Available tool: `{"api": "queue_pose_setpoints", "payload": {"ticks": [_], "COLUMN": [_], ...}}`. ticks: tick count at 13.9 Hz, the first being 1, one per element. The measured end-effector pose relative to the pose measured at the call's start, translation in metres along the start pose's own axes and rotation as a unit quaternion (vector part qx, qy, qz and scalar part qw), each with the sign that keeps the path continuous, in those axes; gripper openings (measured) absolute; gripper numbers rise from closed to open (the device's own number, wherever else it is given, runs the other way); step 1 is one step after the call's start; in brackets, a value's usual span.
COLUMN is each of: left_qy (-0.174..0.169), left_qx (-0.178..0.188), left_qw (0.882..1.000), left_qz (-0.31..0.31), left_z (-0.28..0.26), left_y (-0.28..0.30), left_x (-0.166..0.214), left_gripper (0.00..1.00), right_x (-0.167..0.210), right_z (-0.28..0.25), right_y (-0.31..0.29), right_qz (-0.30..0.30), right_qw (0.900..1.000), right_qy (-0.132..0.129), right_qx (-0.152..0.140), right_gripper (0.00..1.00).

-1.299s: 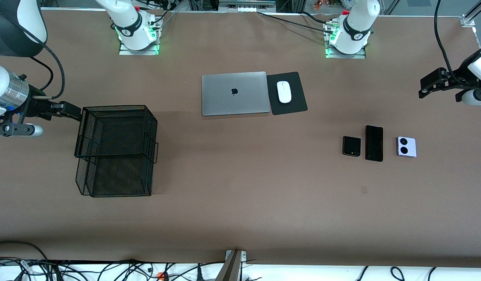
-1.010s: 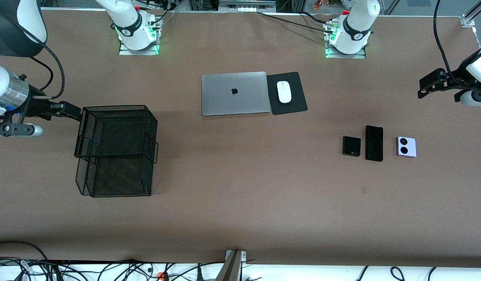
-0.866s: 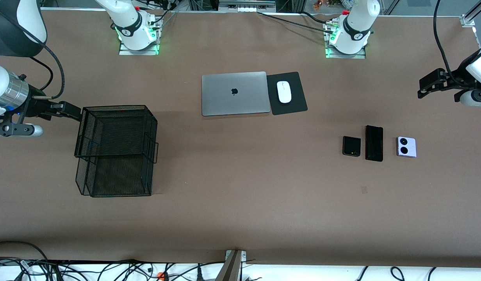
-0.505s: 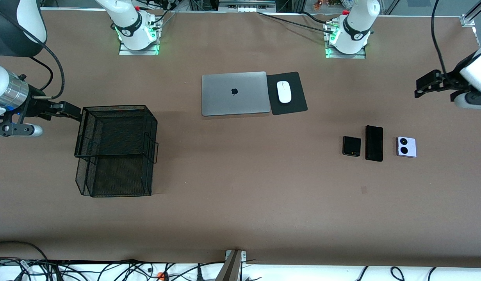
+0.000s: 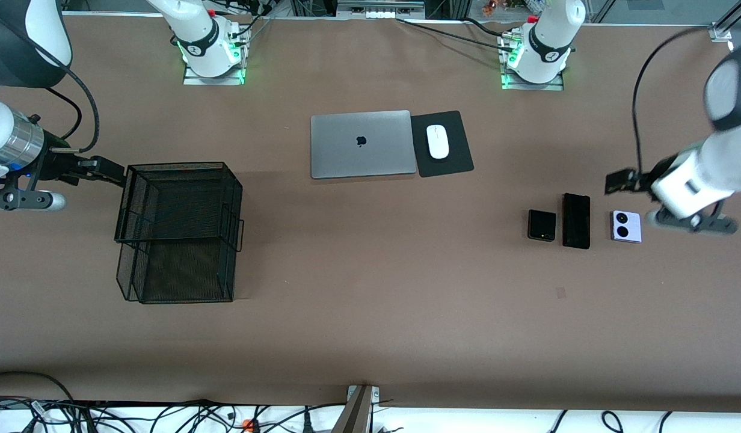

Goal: Place phones with both arms
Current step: 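Reach the left gripper down to the small black flip phone, then grasp the small black flip phone with the left gripper and lift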

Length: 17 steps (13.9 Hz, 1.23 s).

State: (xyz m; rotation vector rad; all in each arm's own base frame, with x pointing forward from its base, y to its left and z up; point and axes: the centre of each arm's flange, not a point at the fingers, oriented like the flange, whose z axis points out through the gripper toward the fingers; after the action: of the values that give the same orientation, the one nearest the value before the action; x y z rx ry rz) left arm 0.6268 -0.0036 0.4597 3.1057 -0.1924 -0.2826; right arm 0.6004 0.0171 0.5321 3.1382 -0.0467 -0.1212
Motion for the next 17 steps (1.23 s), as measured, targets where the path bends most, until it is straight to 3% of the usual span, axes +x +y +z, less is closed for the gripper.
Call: {"api": "queue_pose_setpoints", "payload": {"ticks": [4, 8, 17], "left_qy": [0.025, 0.04, 0.041], "left_qx": [-0.003, -0.004, -0.004], "left_qw": [1.0, 0.999, 0.999], "left_qz": [0.002, 0.003, 0.024], "left_z": [0.093, 0.186, 0.26], "left_y": [-0.004, 0.0, 0.031], "left_x": [0.037, 0.028, 0.004], "left_gripper": [1.0, 1.0, 1.0], "right_x": [0.0, 0.0, 0.0], "right_z": [0.0, 0.0, 0.0], "right_y": [0.0, 0.0, 0.0], "right_qz": [0.0, 0.0, 0.0], "right_qw": [1.0, 1.0, 1.0], "right_qy": [-0.001, -0.002, -0.002], "right_qx": [0.0, 0.0, 0.0], "right_gripper": [1.0, 1.0, 1.0]}}
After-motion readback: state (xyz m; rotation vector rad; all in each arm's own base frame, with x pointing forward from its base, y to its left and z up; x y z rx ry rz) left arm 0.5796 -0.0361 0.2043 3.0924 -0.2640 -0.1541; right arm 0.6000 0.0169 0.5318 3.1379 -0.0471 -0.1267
